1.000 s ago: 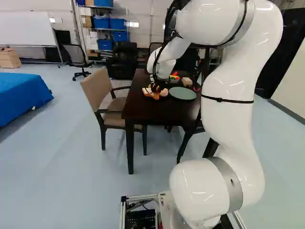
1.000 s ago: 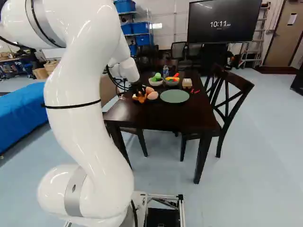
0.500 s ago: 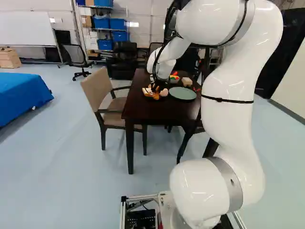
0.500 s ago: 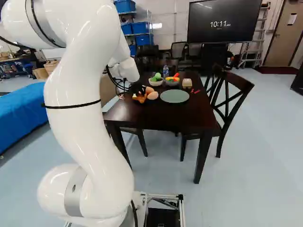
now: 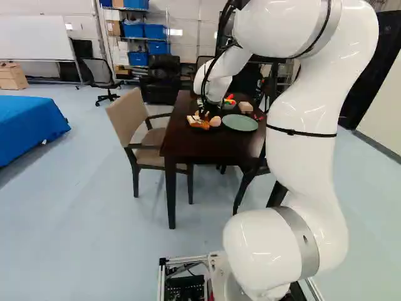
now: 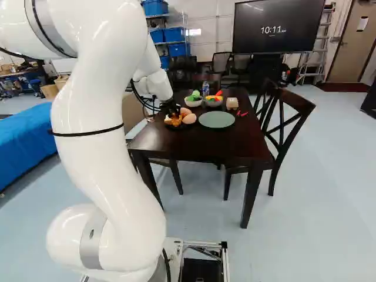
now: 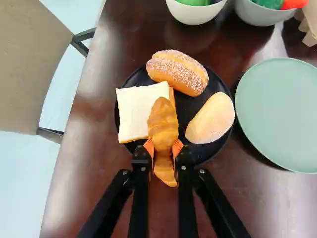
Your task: Move the croissant to the empty plate
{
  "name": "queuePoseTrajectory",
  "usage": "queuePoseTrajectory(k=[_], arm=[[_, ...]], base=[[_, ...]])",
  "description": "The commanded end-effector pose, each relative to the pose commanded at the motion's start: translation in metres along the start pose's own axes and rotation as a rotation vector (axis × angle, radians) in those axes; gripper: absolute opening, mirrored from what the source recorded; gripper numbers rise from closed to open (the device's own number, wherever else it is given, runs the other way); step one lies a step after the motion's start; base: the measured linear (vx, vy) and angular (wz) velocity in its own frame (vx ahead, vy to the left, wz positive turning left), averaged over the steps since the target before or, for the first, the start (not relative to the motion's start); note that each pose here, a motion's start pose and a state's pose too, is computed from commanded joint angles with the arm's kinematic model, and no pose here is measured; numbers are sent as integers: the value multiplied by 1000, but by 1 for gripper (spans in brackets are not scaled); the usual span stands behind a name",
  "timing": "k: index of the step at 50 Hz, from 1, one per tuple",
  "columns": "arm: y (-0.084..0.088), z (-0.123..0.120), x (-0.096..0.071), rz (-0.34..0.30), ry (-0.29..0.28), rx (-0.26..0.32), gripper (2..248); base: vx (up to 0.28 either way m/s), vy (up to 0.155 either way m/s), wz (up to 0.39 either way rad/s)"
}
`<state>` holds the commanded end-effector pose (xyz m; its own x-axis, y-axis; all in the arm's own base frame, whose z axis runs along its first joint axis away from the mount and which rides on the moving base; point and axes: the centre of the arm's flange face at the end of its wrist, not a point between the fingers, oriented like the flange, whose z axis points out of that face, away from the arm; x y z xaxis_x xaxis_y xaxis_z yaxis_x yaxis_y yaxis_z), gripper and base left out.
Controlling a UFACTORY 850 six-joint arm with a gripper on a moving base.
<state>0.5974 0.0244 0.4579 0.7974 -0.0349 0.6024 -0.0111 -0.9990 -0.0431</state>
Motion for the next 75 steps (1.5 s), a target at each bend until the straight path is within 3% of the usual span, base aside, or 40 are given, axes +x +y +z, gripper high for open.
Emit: queuePoseTrajectory(k=[46, 75], arm=[[23, -57, 14, 33, -15, -23, 62], [66, -84, 35, 95, -11, -68, 62]], base=[[0, 0, 0], [0, 0, 0]])
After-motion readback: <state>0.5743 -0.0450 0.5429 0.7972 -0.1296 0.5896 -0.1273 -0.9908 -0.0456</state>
